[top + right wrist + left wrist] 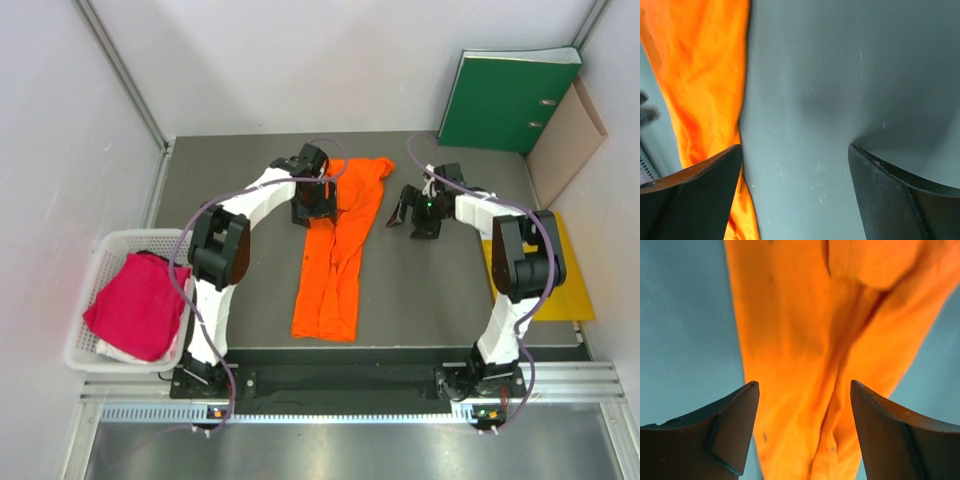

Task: Fold and stack the t-shirts
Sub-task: Rotate the tshirt 90 degrees

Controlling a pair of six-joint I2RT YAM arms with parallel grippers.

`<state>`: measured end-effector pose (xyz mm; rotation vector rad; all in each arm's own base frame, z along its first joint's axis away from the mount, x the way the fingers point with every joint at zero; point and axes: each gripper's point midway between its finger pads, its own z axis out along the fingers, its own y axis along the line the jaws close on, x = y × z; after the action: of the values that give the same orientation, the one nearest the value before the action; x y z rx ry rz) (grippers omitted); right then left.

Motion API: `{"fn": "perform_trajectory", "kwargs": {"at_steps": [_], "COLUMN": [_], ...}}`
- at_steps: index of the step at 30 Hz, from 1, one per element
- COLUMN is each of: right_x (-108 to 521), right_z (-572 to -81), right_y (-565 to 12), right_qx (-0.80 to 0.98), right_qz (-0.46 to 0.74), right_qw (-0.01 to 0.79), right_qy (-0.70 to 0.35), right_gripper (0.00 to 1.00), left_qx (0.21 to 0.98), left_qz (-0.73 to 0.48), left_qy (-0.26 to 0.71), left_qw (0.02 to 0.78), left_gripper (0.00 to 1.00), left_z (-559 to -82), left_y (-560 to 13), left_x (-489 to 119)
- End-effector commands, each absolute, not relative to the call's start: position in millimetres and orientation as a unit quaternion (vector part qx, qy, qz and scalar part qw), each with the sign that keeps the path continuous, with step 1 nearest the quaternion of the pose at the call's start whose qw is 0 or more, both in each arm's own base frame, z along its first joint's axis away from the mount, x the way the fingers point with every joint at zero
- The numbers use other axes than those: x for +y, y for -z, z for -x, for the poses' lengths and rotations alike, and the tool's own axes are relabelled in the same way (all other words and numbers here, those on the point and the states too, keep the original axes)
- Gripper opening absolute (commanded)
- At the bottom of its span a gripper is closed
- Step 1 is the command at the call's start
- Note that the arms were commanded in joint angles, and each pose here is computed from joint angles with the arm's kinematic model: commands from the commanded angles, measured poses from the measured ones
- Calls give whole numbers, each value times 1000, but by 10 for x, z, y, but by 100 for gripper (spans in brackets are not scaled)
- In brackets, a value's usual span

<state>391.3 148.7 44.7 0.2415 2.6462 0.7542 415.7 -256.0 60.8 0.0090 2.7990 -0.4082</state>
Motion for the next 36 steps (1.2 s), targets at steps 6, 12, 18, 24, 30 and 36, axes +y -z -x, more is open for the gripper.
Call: {"fn": "perform_trajectory", "kwargs": {"at_steps": [6, 12, 18, 24, 30, 36], "right_x": [1645, 1787, 1894, 2024, 2222, 2396], "right_z": [-4593, -5072, -5529, -5912, -6300, -6557], "right_y": [-492, -448, -426, -357, -586, -748], "right_qx": [916, 899, 887, 878, 853, 831], "right_qz": [-98, -120, -139, -148, -127, -109], "right_qw": [236, 251, 266, 282, 327, 365], "right_qy": [-308, -338, -350, -358, -386, -405], "right_gripper": [86, 85, 84, 82, 58, 25], "left_qx": [966, 963, 966, 970, 968, 965], "left_qz": [-5, 18, 52, 80, 106, 132], "left_qy": [156, 164, 154, 164, 187, 208], "left_qw": [205, 213, 200, 159, 127, 89], "left_gripper": [78, 78, 77, 50, 0, 0], "left_z": [-4006, -4216, -4534, -4729, -4738, -4523], "left_y": [-1088, -1055, -734, -293, -74, 27], "left_x": [-2381, -2355, -2283, -2286, -2328, -2380]}}
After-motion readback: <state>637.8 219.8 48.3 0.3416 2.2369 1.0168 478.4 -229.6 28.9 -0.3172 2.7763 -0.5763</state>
